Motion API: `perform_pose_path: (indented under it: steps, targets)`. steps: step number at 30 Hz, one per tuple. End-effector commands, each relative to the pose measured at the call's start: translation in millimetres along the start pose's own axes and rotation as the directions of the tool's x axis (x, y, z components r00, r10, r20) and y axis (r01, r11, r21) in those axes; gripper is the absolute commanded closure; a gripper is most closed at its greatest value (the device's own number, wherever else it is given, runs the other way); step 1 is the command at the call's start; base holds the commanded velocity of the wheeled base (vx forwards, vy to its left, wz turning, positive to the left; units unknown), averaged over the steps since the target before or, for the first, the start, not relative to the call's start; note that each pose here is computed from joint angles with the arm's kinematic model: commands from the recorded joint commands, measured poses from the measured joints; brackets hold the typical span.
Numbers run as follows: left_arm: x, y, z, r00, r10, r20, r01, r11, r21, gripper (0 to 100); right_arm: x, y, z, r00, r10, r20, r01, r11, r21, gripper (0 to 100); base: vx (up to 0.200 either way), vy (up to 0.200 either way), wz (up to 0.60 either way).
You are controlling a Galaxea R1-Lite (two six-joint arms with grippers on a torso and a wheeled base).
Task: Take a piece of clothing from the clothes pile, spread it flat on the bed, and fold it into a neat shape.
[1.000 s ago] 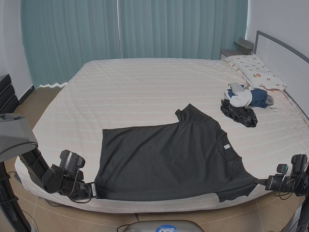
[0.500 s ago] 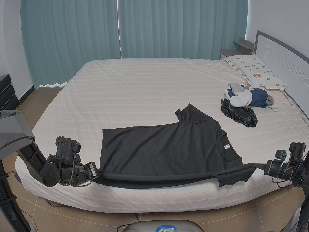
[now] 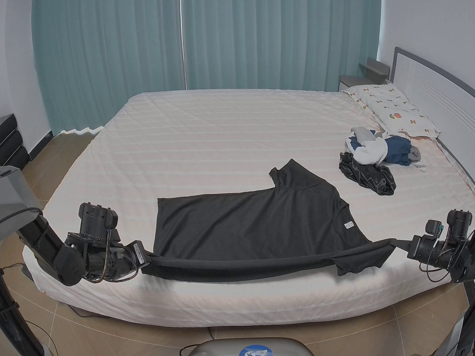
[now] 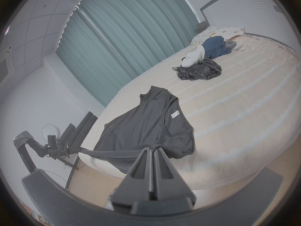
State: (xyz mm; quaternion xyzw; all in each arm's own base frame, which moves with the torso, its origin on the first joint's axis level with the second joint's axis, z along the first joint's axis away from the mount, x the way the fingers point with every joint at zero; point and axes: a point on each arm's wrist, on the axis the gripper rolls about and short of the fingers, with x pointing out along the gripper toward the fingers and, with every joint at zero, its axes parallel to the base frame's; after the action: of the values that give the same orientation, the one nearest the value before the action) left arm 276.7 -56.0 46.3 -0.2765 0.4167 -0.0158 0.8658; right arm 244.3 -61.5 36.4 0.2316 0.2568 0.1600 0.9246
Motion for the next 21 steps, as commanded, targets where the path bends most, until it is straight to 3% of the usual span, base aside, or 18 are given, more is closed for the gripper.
perform_pose_path:
  steps: [1,11,21]
  targets:
    - [-16.8,-3.8,-0.5,0.999,-0.026,0.028,0.026,1.0,0.006,100,-8.9,5.7,2.0,1.0,-0.002,0.021,0.002,1.0,-0.007,100,0.0,0.0,0.0]
    - [-15.3,1.1,-6.7,1.0,-0.009,0.003,0.009,1.0,0.001,100,-6.6,4.1,-5.2,1.0,-0.005,-0.011,0.005,1.0,0.015,100,0.0,0.0,0.0]
    - [10.1,-4.7,10.3,1.0,-0.012,0.018,0.012,1.0,-0.004,100,15.6,-10.4,0.8,1.0,-0.001,-0.016,0.001,1.0,0.012,100,0.0,0.0,0.0]
